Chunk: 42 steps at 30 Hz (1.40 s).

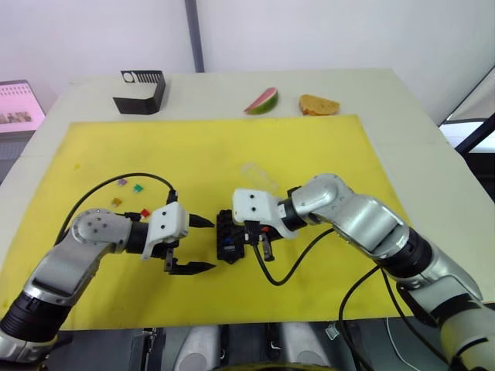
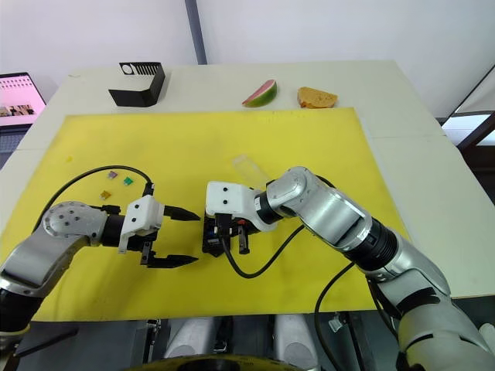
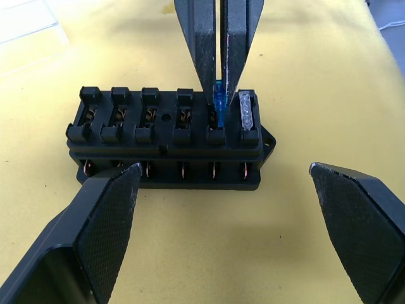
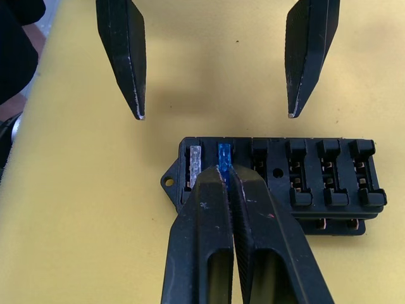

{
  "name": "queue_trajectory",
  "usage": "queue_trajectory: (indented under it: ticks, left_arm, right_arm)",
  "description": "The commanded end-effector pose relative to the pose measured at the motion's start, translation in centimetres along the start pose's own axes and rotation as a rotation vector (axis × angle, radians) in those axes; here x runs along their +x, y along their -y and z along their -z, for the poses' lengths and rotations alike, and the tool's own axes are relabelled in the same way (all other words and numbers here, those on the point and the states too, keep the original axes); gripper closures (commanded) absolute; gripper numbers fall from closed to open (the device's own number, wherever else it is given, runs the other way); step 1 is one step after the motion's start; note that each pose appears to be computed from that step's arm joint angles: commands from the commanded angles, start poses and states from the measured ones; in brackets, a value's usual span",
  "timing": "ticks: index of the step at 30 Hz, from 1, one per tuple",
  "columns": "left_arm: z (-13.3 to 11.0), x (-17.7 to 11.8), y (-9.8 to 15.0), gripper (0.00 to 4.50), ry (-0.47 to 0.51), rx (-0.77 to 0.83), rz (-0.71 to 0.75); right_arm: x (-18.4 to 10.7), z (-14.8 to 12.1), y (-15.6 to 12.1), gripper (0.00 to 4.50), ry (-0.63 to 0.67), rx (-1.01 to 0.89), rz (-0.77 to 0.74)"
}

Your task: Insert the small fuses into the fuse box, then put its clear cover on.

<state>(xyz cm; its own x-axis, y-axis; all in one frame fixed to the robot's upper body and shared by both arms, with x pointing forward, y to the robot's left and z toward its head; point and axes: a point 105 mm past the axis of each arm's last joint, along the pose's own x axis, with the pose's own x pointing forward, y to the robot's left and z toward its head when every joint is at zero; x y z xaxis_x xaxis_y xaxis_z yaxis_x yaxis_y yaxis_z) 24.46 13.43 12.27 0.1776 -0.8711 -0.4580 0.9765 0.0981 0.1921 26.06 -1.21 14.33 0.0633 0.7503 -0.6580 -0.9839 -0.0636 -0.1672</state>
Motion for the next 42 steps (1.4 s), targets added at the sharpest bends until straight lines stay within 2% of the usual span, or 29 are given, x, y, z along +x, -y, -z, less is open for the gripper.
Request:
queue_trajectory:
  ticks: [1,11,28,33,36,38,42]
  left_arm:
    - [-1.0,-0.3,0.0,0.00,0.023,0.049,-0.015]
    - [-1.1,-0.3,-0.1,0.00,0.026,0.051,-0.015]
    - [-1.0,-0.2,-0.3,0.00,0.025,0.051,-0.015]
    - [-1.0,-0.3,-0.2,0.00,0.025,0.050,-0.020]
    - [-1.0,-0.4,-0.2,0.00,0.023,0.051,-0.022]
    - [-1.0,-0.4,-0.3,0.00,0.024,0.052,-0.024]
    - [-1.0,-0.4,-0.3,0.00,0.023,0.054,-0.025]
  right_arm:
    - [-0.6,-1.0,0.2,4.44,0.016,-0.028,0.019]
    - [-0.4,-0.7,0.2,4.44,0.001,-0.001,0.021]
    - [0.3,-0.3,-0.1,4.44,-0.058,-0.065,0.007]
    - [-0.6,-1.5,0.2,4.44,-0.004,-0.060,0.013]
    - [-1.2,-2.4,0.2,3.53,0.057,-0.080,0.011]
    - [-1.5,-2.7,0.1,2.59,0.093,-0.097,0.009]
    - [-1.8,-2.7,0.0,2.59,0.145,-0.102,0.006]
